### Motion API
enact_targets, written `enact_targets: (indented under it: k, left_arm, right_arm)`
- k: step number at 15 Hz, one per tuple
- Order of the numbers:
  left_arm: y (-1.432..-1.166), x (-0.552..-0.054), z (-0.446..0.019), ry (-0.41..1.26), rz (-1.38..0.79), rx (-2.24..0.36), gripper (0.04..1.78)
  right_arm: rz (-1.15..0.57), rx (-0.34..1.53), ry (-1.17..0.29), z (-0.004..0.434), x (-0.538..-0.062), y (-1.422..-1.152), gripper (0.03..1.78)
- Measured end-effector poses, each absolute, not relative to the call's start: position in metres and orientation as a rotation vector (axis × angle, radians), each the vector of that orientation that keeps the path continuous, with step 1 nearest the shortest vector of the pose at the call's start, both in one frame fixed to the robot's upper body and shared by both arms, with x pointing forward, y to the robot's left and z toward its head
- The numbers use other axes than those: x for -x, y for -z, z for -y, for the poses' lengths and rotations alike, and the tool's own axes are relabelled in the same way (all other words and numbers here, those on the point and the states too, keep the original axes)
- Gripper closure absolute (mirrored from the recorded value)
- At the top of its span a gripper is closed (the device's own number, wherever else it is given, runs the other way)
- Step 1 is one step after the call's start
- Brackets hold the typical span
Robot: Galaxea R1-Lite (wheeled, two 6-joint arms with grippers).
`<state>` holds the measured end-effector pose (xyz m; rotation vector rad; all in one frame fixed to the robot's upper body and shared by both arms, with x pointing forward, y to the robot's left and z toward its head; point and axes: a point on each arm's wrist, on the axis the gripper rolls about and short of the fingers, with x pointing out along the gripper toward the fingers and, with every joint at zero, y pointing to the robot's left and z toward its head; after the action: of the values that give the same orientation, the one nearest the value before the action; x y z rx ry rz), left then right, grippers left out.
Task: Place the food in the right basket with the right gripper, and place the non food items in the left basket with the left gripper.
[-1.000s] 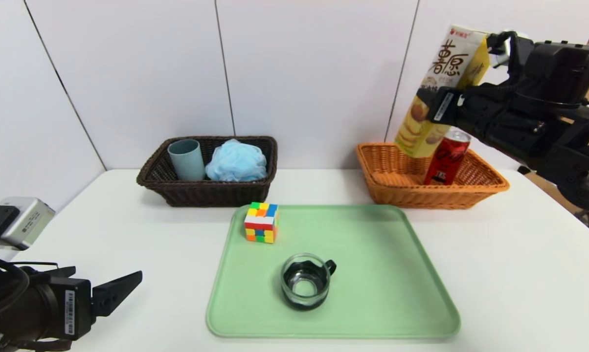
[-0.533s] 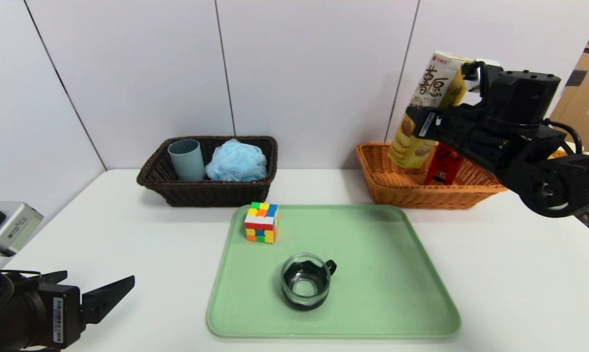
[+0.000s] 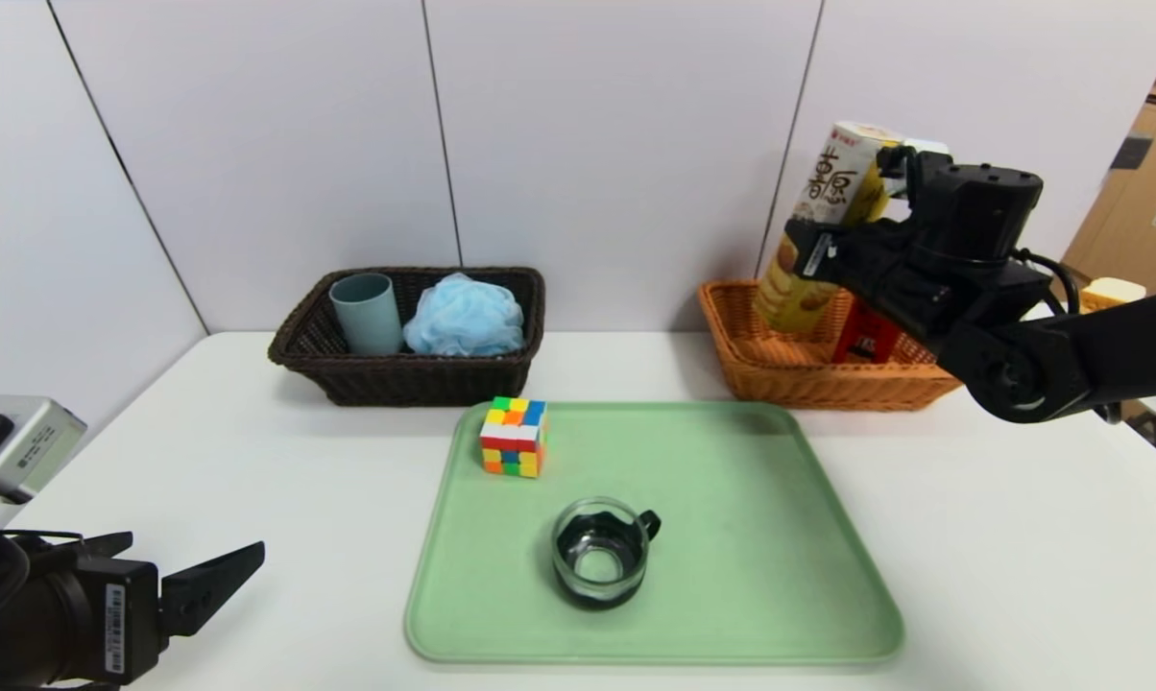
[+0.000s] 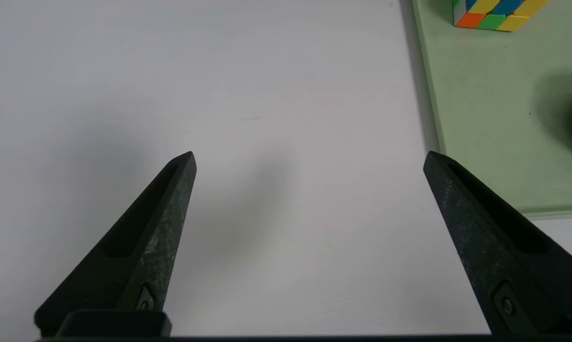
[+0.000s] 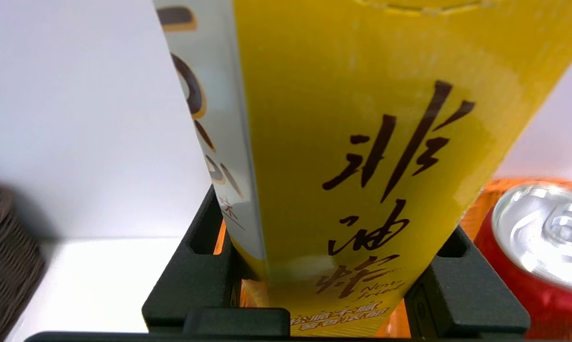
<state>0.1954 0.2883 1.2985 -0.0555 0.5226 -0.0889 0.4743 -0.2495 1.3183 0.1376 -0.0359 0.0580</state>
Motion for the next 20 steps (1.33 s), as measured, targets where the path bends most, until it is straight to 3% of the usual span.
enact_targets:
  k: [12,16,20]
  left_arm:
    - [-1.296,-0.201,-0.286,0.085,-0.546,0.047,0.13]
    - [-1.295,-0.202,-0.285,0.084,-0.551,0.045,0.13]
    - [-1.295,-0.202,-0.285,0.084,-0.553,0.044,0.13]
  right_arm:
    - [0.042,-0.089,0.02,0.246,-0.518,-1.271,0.94]
    - [0.034,-0.086,0.021,0.246,-0.521,-1.266,0.59]
    - [0.066,-0.092,0.011,0.246,-0.519,-1.278,0.4]
